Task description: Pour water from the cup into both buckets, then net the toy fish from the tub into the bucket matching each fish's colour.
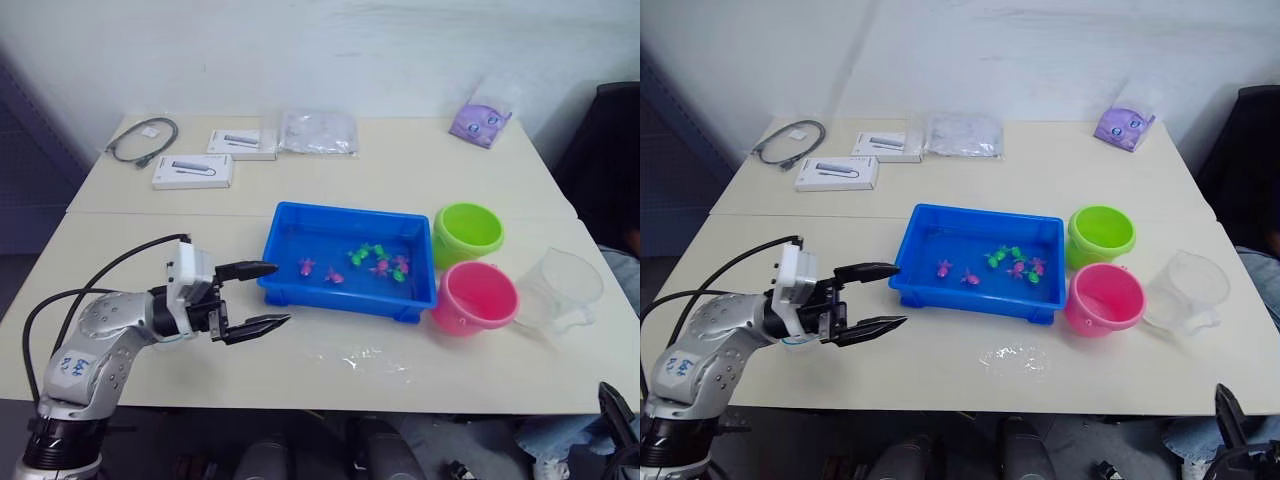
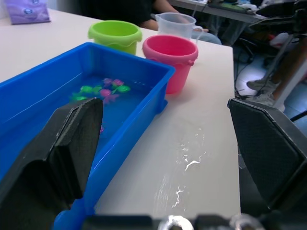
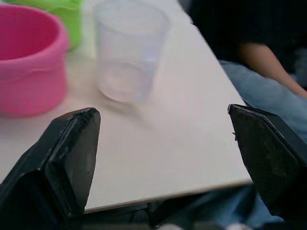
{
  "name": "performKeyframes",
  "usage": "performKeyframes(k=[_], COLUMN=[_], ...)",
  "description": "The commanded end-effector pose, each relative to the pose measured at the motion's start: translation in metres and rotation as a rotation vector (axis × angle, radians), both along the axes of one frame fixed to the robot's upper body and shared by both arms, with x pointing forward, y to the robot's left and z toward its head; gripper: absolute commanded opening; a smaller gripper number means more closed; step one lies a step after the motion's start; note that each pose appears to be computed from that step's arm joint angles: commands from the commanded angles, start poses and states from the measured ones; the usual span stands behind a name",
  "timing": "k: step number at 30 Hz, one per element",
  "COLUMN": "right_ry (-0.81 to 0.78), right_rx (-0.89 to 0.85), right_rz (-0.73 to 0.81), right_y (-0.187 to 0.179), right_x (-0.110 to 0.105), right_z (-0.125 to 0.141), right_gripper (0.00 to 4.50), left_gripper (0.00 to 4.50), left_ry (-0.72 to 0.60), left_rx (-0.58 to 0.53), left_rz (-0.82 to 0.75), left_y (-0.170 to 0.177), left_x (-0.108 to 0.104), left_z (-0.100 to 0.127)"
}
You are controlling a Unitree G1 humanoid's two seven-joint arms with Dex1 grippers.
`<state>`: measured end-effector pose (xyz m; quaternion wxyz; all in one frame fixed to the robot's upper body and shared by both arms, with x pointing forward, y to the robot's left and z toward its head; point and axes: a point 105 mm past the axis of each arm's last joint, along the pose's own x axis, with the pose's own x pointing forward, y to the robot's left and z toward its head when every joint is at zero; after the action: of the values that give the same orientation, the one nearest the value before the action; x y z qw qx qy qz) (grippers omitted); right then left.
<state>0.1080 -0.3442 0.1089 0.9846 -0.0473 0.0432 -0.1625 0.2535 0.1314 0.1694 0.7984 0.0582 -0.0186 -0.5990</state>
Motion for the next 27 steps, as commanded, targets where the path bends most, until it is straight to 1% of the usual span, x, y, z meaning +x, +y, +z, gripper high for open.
performKeyframes(k=[1, 3, 8, 10, 16, 19, 23, 27], right_ry=[-0.021, -0.042, -0.049, -0.047, -0.047, -0.062, -0.096, -0.145], right_rx=[0.023, 0.068, 0.131, 0.141, 0.152, 0.155, 0.112, 0.121], right_rz=[-0.107, -0.136, -0.131, -0.111, -0.068, -0.074, -0.146, -0.208], right_y=[-0.011, -0.014, -0.018, -0.015, -0.009, -0.009, -0.027, -0.040], right_x=[0.013, 0.025, 0.063, 0.072, 0.089, 0.097, 0.107, 0.112], right_z=[-0.008, -0.013, -0.030, -0.032, -0.036, -0.036, -0.031, -0.023], right_gripper=[4.50, 4.50, 4.50, 4.50, 4.50, 4.50, 4.50, 4.50], left_gripper=[4.48, 4.48, 4.48, 4.48, 4.48, 4.48, 4.48, 4.48], left_ry=[-0.042, -0.052, -0.066, -0.073, -0.081, -0.082, -0.059, -0.059], left_rx=[0.001, -0.001, -0.008, -0.006, 0.004, 0.002, 0.022, 0.015], left_rz=[-0.052, -0.066, -0.090, -0.088, -0.063, -0.058, -0.105, -0.110], left_y=[-0.012, -0.017, -0.025, -0.026, -0.023, -0.023, -0.029, -0.032], left_x=[0.000, 0.001, 0.001, 0.000, -0.001, -0.002, -0.009, -0.009], left_z=[0.007, 0.009, 0.012, 0.013, 0.012, 0.012, 0.008, 0.008])
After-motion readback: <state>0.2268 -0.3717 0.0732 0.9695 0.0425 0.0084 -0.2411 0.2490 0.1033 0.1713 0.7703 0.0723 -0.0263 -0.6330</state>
